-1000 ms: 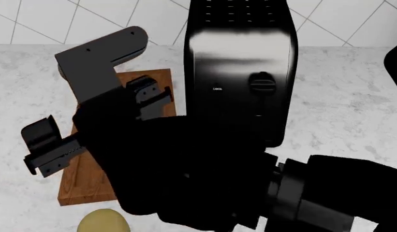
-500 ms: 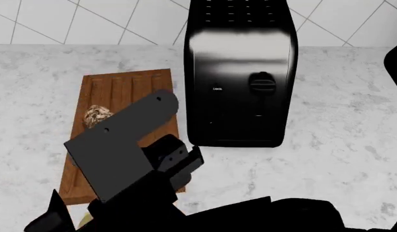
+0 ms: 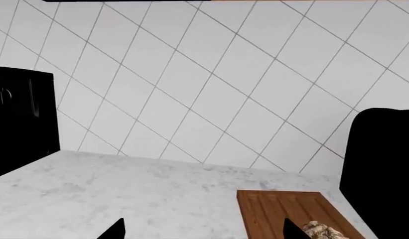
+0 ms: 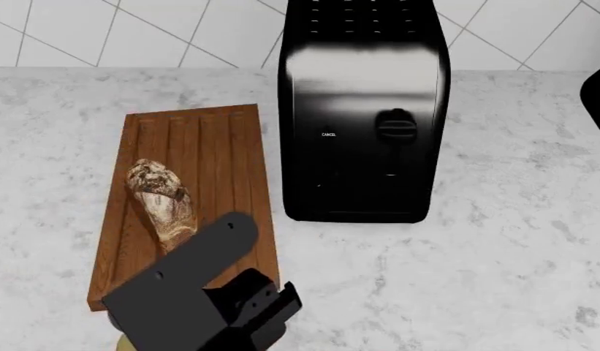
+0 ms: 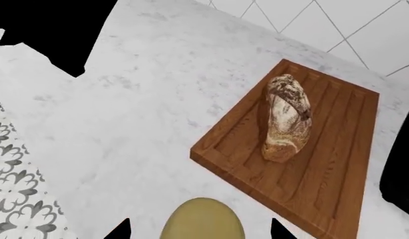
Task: Place the bread and cheese on the cutting board.
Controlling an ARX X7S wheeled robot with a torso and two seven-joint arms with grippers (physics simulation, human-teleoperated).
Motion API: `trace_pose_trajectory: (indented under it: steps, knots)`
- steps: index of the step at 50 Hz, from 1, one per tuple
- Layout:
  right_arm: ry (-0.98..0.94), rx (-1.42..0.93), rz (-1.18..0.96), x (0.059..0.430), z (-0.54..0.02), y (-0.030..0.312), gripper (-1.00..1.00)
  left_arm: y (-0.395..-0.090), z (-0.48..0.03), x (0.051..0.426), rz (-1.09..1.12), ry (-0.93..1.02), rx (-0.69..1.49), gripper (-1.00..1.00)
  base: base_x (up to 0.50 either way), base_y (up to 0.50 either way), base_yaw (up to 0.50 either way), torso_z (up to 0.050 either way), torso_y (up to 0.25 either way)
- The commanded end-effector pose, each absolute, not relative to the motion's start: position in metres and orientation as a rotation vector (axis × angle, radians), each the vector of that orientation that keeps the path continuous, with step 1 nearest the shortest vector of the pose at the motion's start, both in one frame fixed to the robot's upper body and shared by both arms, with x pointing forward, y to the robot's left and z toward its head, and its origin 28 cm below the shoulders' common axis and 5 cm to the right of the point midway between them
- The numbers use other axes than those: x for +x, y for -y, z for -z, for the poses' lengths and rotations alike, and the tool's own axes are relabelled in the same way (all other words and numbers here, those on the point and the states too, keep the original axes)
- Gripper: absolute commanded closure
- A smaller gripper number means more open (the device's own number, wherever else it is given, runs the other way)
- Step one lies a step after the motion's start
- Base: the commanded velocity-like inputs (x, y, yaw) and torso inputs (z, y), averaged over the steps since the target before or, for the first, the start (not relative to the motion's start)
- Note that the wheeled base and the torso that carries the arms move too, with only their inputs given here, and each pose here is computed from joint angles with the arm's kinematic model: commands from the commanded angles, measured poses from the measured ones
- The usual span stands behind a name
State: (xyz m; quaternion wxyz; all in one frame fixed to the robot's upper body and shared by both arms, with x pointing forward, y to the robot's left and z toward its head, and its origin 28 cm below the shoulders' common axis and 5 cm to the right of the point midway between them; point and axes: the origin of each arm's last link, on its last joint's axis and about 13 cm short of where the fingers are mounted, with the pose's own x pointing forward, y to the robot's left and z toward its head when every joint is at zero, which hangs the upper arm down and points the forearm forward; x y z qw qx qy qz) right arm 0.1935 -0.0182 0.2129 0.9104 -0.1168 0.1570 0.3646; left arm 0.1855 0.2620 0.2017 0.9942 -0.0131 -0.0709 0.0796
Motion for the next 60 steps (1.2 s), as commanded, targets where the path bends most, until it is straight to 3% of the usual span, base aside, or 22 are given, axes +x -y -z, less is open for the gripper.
trace_pose_trajectory:
  steps: [1, 60]
  knots:
    - [-0.361, -0.246, -0.743, 0.2, -0.198, 0.017, -1.0, -0.263, -0.203, 0.185, -0.161, 0.142, -0.025, -1.0, 0.0, 0.0, 0.0, 0.0, 0.0]
    - [-0.502, -0.283, -0.764, 0.222, -0.149, 0.015, -1.0, -0.265, -0.201, 0.184, -0.173, 0.142, -0.024, -1.0, 0.0, 0.0, 0.0, 0.0, 0.0]
